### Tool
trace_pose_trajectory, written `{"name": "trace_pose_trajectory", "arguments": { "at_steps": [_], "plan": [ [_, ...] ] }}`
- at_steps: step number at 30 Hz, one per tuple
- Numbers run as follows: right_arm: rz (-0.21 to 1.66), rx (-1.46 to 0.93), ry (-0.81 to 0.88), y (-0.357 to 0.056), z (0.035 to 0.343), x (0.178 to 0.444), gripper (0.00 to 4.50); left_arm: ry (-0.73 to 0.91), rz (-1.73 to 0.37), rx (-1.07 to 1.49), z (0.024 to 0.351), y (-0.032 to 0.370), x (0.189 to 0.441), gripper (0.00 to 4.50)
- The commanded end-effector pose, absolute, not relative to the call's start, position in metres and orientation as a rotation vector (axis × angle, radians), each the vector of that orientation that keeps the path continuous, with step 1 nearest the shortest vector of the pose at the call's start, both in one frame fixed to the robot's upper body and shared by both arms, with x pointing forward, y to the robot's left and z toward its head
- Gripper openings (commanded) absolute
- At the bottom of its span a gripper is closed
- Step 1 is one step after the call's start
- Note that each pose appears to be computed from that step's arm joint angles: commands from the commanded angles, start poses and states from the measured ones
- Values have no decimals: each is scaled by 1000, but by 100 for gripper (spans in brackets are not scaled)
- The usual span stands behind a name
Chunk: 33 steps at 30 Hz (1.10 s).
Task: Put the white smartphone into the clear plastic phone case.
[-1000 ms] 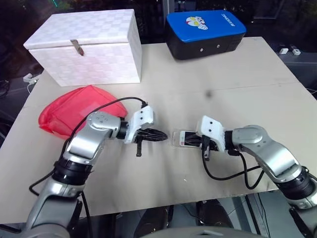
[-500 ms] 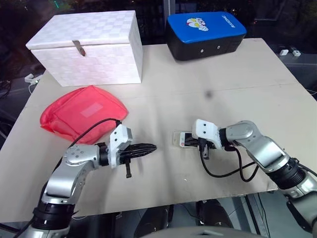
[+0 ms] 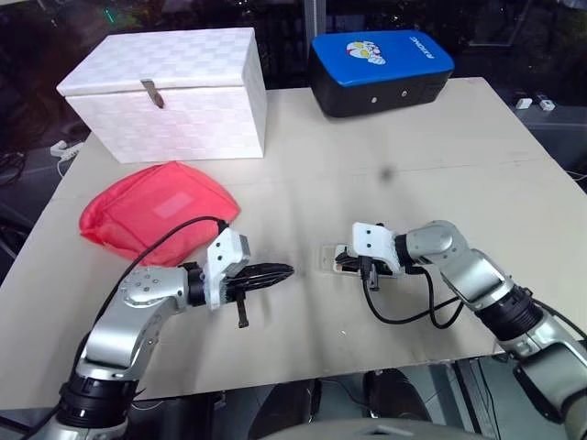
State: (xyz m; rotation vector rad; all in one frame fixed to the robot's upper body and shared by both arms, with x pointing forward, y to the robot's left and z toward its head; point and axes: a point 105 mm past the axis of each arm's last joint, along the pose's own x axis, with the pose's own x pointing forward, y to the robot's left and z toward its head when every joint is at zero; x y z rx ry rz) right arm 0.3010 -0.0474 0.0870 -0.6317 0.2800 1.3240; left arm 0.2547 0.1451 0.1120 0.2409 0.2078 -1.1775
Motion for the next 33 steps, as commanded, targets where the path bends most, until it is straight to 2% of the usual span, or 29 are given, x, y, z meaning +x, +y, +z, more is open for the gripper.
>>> {"name": "trace_pose_trajectory", "arguments": {
  "at_steps": [1, 3, 7, 17, 24, 29, 33],
  "plan": [
    [1274, -552, 200, -55, 120, 297, 0, 215, -1179, 246, 113, 139, 266, 5],
    [1231, -525, 144, -61, 143, 292, 0, 229, -1177, 247, 110, 135, 272, 5],
    [1119, -526, 152, -80, 159, 282, 0, 261, -1185, 291, 99, 128, 278, 5],
    [745, -592, 379, -152, 127, 256, 0, 272, -1126, 350, 82, 118, 300, 5],
    [741, -622, 412, -147, 109, 258, 0, 258, -1130, 355, 77, 103, 307, 5],
    [814, -675, 371, -130, 113, 266, 0, 248, -1141, 348, 79, 96, 308, 5],
    [900, -803, 351, -121, 108, 272, 0, 250, -1144, 349, 79, 94, 308, 5]
  ]
}}
